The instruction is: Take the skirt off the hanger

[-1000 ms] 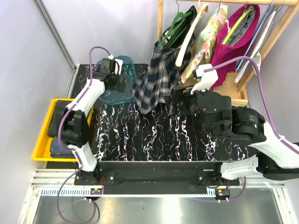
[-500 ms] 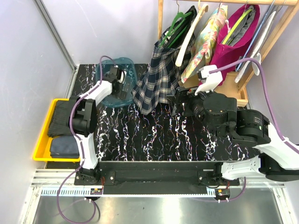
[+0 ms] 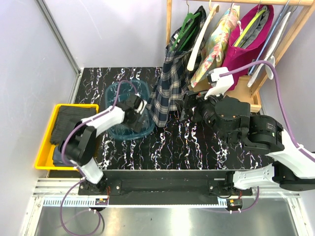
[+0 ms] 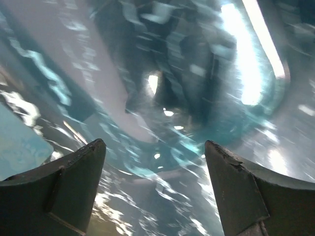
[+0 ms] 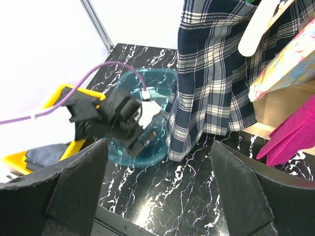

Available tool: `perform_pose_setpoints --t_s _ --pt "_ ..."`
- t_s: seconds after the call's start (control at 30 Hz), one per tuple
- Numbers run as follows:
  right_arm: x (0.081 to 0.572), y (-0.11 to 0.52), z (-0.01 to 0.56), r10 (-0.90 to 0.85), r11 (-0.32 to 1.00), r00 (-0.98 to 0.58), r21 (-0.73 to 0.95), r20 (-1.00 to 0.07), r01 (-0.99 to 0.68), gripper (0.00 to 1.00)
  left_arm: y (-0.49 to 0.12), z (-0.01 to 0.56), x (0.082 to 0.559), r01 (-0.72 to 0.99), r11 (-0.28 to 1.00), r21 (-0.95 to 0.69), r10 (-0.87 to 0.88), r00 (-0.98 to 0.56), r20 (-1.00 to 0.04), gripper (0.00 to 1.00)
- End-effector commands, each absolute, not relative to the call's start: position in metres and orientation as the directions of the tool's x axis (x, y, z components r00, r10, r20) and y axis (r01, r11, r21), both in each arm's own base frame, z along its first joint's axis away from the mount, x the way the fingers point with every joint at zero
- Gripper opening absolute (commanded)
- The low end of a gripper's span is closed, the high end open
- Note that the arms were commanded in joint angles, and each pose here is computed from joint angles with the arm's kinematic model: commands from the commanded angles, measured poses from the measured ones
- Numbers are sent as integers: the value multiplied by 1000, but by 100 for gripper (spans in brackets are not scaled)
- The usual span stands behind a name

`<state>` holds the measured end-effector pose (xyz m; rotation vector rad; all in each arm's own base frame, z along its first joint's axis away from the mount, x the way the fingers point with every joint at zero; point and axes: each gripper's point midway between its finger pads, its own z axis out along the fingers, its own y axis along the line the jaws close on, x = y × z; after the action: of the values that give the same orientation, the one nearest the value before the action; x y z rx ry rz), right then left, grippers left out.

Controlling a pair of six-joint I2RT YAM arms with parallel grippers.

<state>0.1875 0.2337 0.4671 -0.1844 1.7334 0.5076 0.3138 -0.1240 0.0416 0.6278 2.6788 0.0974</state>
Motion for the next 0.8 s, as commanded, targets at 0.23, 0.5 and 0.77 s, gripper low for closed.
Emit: perform_pose_setpoints --t_s 0.23,0.5,0.77 --pt "191 218 484 184 906 -184 240 -965 -349 93 -169 70 258 487 873 16 459 -812 -361 84" --pt "207 197 518 238 946 -66 247 -969 -211 93 -170 74 215 563 826 -8 531 -783 -323 83" --pt "276 182 577 335 942 143 328 -931 -67 93 -181 83 203 641 766 44 615 -713 -336 83"
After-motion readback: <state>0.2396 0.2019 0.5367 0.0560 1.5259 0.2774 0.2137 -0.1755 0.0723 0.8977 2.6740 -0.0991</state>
